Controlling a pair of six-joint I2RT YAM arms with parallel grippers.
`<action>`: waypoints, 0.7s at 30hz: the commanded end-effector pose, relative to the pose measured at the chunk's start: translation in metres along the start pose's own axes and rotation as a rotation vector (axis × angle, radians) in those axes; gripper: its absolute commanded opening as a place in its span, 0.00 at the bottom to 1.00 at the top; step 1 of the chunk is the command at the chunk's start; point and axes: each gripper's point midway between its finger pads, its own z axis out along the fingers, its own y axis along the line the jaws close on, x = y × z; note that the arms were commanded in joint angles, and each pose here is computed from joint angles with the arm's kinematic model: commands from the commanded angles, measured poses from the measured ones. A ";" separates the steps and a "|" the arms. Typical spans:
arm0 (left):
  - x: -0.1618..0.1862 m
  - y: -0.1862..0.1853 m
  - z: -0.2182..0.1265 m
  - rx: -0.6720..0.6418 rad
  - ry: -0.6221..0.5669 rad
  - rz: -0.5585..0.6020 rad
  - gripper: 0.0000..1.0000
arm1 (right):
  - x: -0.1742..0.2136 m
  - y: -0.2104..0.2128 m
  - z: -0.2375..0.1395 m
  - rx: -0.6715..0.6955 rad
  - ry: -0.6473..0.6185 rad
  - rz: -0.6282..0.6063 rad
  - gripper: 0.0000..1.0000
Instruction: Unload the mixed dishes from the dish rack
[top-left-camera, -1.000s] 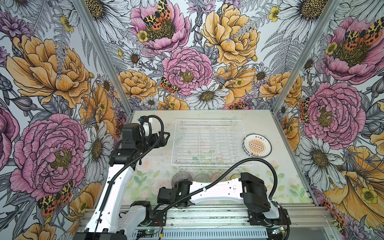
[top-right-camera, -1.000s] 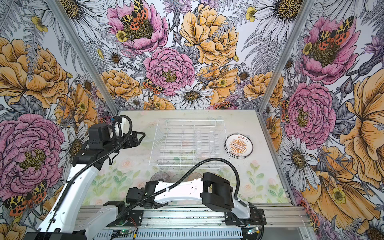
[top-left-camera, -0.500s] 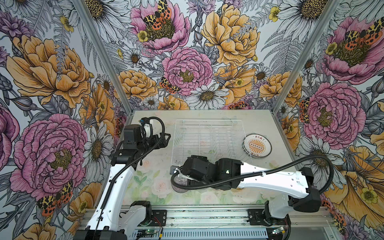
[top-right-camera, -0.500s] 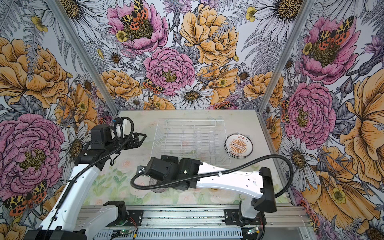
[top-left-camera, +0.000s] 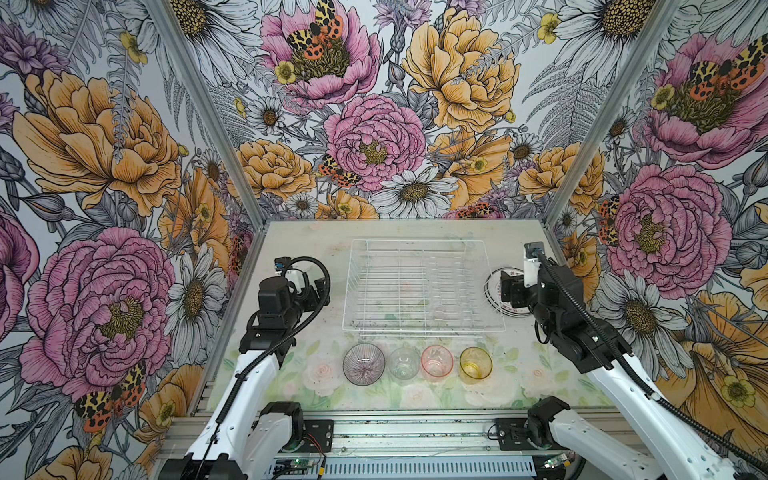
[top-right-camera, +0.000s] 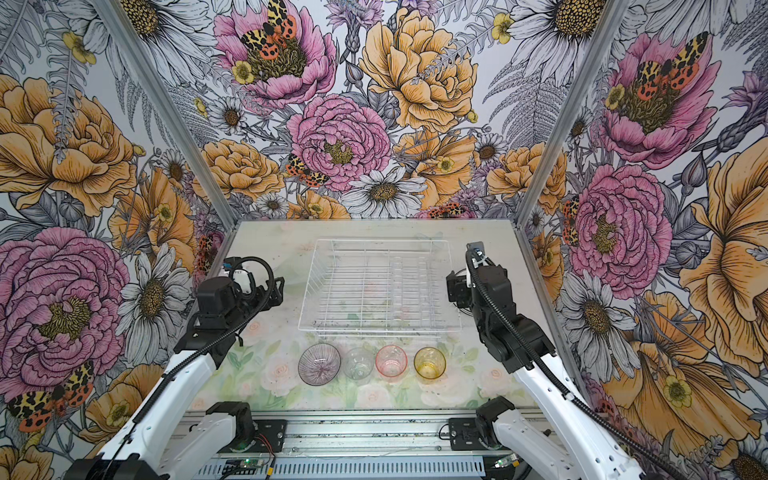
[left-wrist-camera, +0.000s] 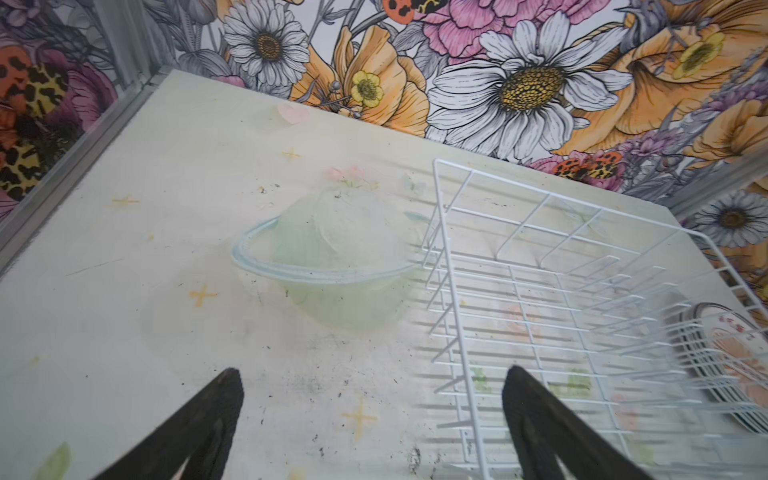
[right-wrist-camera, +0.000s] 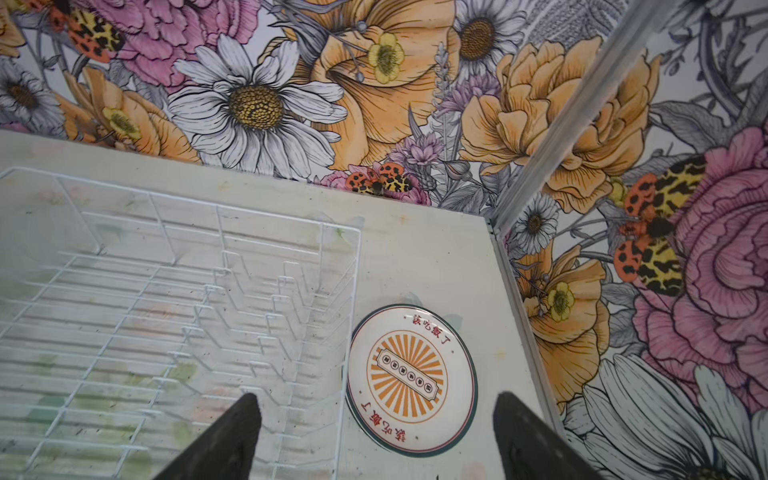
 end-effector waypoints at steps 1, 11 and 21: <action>-0.029 0.021 0.000 -0.104 -0.231 0.067 0.99 | 0.010 -0.006 0.025 -0.008 -0.013 0.148 0.89; -0.009 0.041 0.013 -0.146 -0.447 0.199 0.99 | 0.045 -0.055 0.073 0.175 -0.025 0.274 0.90; 0.011 0.041 0.060 -0.089 -0.389 0.206 0.99 | 0.076 -0.098 0.086 0.321 -0.130 0.354 0.90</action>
